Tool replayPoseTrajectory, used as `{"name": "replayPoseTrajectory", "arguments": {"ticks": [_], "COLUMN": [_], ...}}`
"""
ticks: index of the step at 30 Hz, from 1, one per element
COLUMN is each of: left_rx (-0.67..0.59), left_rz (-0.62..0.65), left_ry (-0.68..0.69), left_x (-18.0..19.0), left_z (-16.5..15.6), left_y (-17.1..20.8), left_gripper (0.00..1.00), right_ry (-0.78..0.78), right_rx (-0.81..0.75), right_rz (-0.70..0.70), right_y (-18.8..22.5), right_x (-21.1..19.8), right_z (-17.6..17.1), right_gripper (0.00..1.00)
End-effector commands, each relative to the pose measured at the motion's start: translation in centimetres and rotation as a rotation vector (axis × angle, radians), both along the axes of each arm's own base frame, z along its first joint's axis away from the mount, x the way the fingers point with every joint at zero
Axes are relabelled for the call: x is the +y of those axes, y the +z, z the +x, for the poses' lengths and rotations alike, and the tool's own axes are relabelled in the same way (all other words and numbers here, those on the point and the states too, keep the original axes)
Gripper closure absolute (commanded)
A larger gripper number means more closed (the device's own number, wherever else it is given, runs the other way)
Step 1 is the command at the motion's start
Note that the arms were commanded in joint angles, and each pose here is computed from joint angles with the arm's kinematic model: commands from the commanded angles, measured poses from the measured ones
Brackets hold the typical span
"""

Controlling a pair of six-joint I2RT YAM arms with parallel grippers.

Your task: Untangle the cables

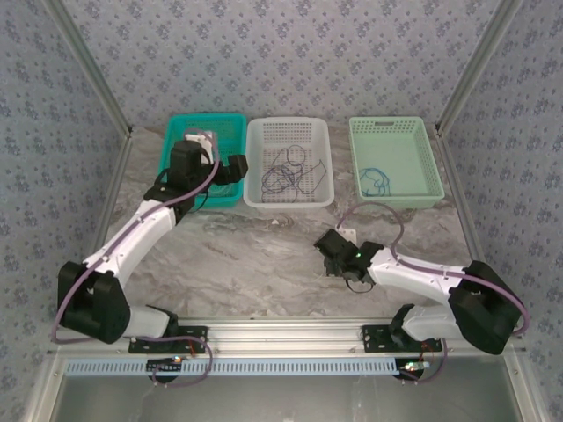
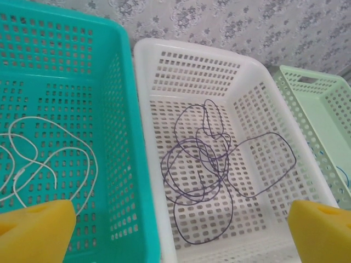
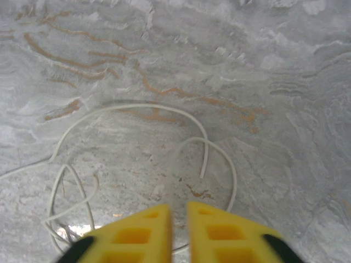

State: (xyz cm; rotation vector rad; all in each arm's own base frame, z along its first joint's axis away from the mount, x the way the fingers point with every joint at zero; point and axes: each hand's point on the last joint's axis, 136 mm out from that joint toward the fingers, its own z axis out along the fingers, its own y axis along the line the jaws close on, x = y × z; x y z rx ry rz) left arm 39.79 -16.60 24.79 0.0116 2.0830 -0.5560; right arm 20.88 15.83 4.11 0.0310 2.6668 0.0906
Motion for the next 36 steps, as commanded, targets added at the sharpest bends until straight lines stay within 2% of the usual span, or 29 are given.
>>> {"name": "replayPoseTrajectory", "arguments": {"ticks": [1, 3, 8, 15, 19, 22, 25, 28, 33, 36], "left_rx": [-0.058, -0.044, 0.004, -0.075, -0.113, -0.103, -0.076, -0.046, -0.037, -0.029], "left_rz": [-0.023, -0.025, 0.008, 0.011, -0.028, -0.09, -0.087, -0.061, -0.12, -0.132], "left_ry": [0.006, -0.018, -0.103, -0.403, -0.569, -0.686, -0.78, -0.825, -0.814, -0.868], "left_x": [0.0, -0.7, -3.2, -10.3, -13.5, -15.6, -17.4, -18.3, -18.1, -18.6], "left_z": [-0.7, -1.4, -3.4, -7.8, -10.0, -11.7, -13.7, -15.0, -15.9, -17.6], "left_y": [1.2, 0.4, -2.0, -1.9, -1.2, -1.2, -2.0, -3.2, -3.5, -3.9], "left_gripper": [0.01, 0.01, 0.02, 0.04, 0.06, 0.12, 0.18, 0.23, 0.23, 0.23], "right_ry": [0.013, 0.034, 0.077, 0.252, 0.321, 0.294, 0.238, 0.181, 0.127, 0.072], "right_rx": [-0.065, -0.141, -0.314, -0.42, -0.451, -0.471, -0.493, -0.521, -0.548, -0.571], "right_rz": [-0.004, 0.039, 0.138, 0.227, 0.239, 0.223, 0.22, 0.213, 0.195, 0.191], "right_y": [1.8, 4.1, 10.6, 16.6, 18.2, 18.8, 19.1, 19.4, 19.6, 19.8], "right_x": [-0.1, 0.2, 0.2, 1.8, 2.4, 1.8, 1.0, 0.0, -1.1, -2.0], "right_z": [0.8, 1.3, 1.9, 1.0, 0.7, 1.0, 1.3, 1.6, 1.8, 2.0], "right_gripper": [0.92, 1.0, 1.0, 1.0, 1.0, 1.0, 1.0, 1.0, 1.0, 1.0]}}
